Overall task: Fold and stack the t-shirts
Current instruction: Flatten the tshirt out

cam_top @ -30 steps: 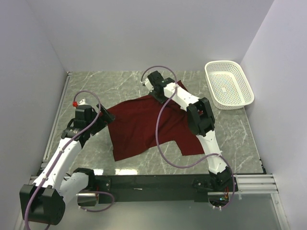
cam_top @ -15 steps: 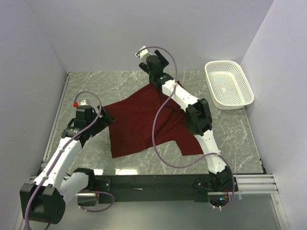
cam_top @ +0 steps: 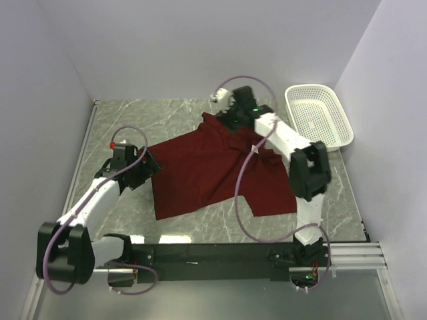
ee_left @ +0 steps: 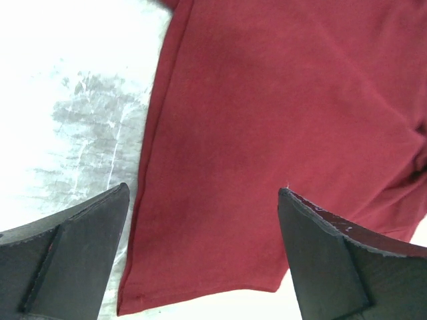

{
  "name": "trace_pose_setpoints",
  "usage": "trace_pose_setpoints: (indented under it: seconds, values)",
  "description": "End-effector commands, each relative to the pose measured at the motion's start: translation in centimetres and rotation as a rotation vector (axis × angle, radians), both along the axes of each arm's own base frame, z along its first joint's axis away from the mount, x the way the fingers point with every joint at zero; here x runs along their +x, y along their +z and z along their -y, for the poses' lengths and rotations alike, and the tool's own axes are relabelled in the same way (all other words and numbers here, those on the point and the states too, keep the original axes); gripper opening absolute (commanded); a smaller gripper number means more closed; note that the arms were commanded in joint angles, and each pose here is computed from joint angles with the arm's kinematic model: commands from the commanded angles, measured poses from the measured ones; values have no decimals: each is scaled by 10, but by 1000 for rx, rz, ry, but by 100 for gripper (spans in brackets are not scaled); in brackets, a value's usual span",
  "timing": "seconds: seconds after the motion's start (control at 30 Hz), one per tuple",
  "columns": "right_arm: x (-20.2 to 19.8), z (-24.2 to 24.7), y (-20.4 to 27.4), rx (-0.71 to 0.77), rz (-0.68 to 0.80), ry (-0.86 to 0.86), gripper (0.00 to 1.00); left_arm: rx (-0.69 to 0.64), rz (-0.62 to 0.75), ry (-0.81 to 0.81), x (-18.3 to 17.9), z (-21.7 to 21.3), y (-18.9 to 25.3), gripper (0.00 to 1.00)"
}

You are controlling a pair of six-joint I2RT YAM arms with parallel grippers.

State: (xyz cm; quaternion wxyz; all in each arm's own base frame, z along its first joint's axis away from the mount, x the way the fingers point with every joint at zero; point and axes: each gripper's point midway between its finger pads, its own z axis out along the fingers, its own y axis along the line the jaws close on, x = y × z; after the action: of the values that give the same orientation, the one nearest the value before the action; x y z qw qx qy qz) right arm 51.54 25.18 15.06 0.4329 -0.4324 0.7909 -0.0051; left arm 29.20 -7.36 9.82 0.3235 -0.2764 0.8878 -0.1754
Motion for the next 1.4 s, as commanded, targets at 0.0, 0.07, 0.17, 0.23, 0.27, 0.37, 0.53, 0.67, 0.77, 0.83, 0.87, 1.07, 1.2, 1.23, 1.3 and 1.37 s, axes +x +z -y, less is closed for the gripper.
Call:
trace_pose_setpoints:
  seconds: [0.0, 0.07, 0.17, 0.23, 0.27, 0.37, 0.53, 0.67, 0.77, 0.83, 0.87, 1.07, 1.2, 1.23, 1.3, 1.37]
  values:
    - [-82, 33, 9, 136, -270, 96, 67, -32, 7, -29, 15, 8, 4, 97]
    - [-112, 56, -14, 124, -338, 70, 67, -39, -50, -35, 12, 10, -11, 94]
    - [-154, 90, -20, 119, -385, 44, 67, -76, -138, -47, 1, 17, -28, 87]
    - [-180, 110, -21, 109, -380, 27, 67, -66, -208, -40, -13, 17, -40, 85]
    - [-189, 117, -23, 103, -385, 19, 67, -52, -233, -27, -19, 18, -43, 85]
    - [-217, 137, -27, 91, -382, 8, 67, 29, -284, 17, -38, 14, -46, 83]
    - [-245, 151, -25, 112, -354, -3, 67, 139, -372, 61, -54, 6, -66, 77]
    - [-252, 152, -15, 148, -323, -13, 67, 149, -401, 28, -54, 11, -79, 48]
    - [-255, 155, -14, 160, -311, -23, 67, 143, -423, -4, -59, 16, -81, 23]
    - [-258, 157, -18, 162, -312, -29, 67, 111, -423, -31, -65, 25, -78, 9]
    - [-258, 156, -16, 169, -300, -28, 67, 88, -440, -51, -73, 30, -81, 3]
    - [-260, 155, -9, 188, -272, -16, 67, -5, -534, -157, -145, 68, -62, 0]
    - [-268, 159, -8, 151, -254, 25, 67, -111, -499, -131, -196, 63, -25, 0]
    - [-273, 161, -12, 136, -266, 34, 67, -141, -512, -102, -208, 59, -21, 0]
    - [-276, 165, -14, 101, -249, 49, 67, -238, -421, -135, -223, 56, 0, 7]
    - [-277, 170, -21, 76, -250, 39, 68, -336, -329, -102, -222, 56, 26, 60]
